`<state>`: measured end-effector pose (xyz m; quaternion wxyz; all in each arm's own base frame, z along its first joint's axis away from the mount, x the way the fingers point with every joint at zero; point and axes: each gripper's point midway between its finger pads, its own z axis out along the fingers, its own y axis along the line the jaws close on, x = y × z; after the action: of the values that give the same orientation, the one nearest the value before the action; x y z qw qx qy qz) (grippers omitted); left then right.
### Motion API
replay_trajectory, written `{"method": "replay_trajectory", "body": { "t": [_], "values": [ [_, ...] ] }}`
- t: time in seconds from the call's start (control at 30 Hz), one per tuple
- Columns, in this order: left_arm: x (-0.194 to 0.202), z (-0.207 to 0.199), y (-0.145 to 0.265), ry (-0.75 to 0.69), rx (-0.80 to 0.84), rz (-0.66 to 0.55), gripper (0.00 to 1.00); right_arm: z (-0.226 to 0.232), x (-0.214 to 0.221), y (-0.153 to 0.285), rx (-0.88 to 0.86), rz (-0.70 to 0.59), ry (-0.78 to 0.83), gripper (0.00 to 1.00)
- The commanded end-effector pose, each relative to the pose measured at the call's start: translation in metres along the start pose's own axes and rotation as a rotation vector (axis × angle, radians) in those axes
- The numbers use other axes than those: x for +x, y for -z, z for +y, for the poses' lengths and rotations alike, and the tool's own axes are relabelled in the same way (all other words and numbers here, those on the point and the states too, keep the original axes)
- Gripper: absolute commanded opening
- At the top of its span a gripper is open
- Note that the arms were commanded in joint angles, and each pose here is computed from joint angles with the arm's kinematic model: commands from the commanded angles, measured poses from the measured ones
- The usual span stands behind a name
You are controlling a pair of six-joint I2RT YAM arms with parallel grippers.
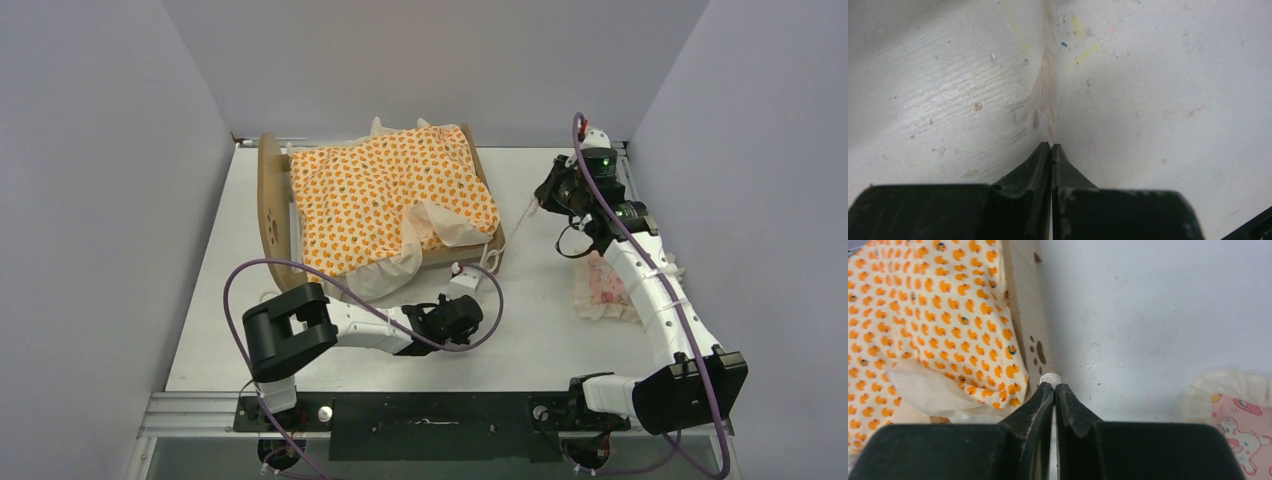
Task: Set up the pet bed
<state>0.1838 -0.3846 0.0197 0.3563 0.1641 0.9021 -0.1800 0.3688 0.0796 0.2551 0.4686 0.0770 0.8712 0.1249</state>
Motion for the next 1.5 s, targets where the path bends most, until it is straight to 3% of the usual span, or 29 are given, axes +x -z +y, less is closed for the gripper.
{"method": "replay_trajectory", "body": {
  "t": [0.0,0.2,0.67,0.87,1.13,1.47],
  "values": [
    [0.029,0.012,-0.011,0.013,-0.037,0.069,0.0,0.035,-0.067,0.026,-0.149,-0.189,0.006,0.05],
    [0.062,0.036,-0.001,0.068,-0.077,0.129,0.0,0.041,-0.088,0.039,-0.193,-0.234,-0.013,0.05],
    [0.126,0.074,0.018,-0.018,-0.238,0.302,0.0,0.045,-0.127,0.037,-0.268,-0.289,-0.045,0.05],
    [0.126,0.1,0.057,0.009,-0.275,0.265,0.0,0.036,-0.099,0.033,-0.269,-0.228,-0.044,0.05],
    [0.068,0.102,0.101,0.015,-0.294,0.136,0.0,-0.016,-0.026,0.011,-0.126,-0.121,-0.111,0.05],
    [0.115,0.12,0.106,0.084,-0.274,0.213,0.0,-0.047,-0.05,-0.021,-0.075,-0.186,-0.202,0.05]
  ]
}}
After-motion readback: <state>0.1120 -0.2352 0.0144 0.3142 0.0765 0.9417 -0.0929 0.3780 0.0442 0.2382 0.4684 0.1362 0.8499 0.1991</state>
